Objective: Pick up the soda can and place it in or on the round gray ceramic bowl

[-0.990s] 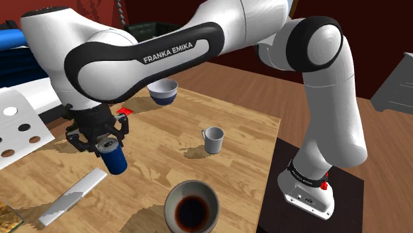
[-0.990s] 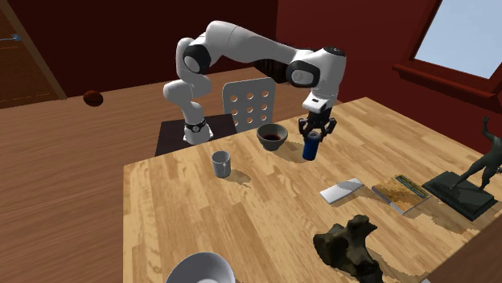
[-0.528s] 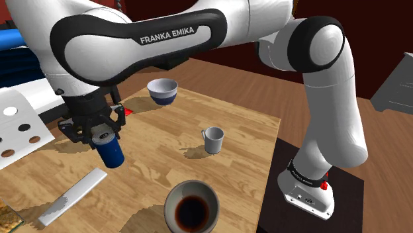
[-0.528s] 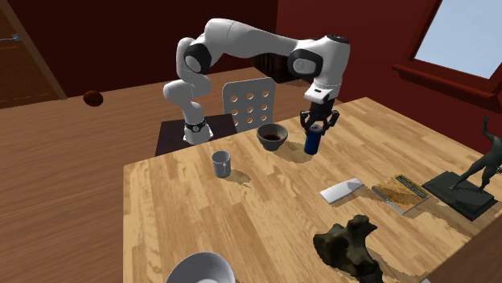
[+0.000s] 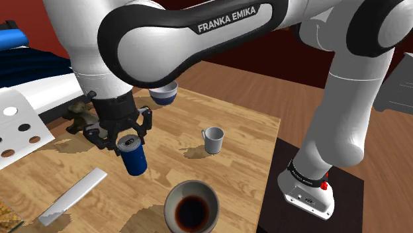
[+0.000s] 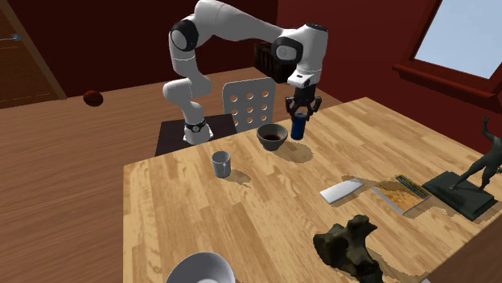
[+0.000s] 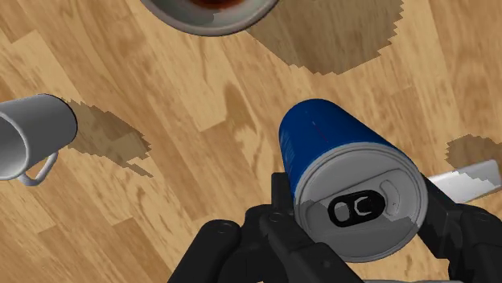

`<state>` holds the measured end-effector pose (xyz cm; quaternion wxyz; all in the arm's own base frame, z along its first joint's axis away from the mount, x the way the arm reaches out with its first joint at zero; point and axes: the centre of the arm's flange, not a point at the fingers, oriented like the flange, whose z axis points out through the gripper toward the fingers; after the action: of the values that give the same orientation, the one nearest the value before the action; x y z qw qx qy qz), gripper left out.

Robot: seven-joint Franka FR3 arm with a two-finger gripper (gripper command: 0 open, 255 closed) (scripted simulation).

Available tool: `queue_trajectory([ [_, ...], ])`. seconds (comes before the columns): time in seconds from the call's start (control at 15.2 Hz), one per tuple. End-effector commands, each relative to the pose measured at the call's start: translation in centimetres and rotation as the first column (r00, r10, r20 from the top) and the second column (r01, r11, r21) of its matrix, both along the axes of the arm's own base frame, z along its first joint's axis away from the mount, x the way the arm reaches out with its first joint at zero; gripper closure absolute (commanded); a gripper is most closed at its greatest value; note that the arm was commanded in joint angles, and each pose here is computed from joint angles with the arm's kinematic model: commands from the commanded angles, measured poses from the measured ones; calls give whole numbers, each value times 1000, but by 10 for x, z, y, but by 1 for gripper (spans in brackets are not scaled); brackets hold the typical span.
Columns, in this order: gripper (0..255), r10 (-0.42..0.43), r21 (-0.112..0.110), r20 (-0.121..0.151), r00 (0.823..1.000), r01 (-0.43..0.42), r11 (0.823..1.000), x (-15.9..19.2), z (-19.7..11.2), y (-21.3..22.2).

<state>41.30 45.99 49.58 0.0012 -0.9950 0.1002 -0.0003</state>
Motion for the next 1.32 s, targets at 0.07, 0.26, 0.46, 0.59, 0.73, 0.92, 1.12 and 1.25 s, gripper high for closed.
queue_trajectory([
  [0.07, 255, -2, -1, 0, 1000, 2, 1000, -39, 5, -13],
  [0.26, 255, -2, -1, 0, 1000, 2, 1000, -76, 12, -25],
  [0.46, 255, -2, -1, 0, 1000, 2, 1000, -114, 18, -37],
  [0.59, 255, -2, -1, 0, 1000, 2, 1000, -138, 22, -45],
  [0.73, 255, -2, -1, 0, 1000, 2, 1000, -169, 27, -56],
  [0.92, 255, -2, -1, 0, 1000, 2, 1000, -169, 11, -56],
  [1.12, 255, -2, -1, 0, 1000, 2, 1000, -169, -5, -56],
  [1.25, 255, -2, -1, 0, 1000, 2, 1000, -169, -16, -56],
])
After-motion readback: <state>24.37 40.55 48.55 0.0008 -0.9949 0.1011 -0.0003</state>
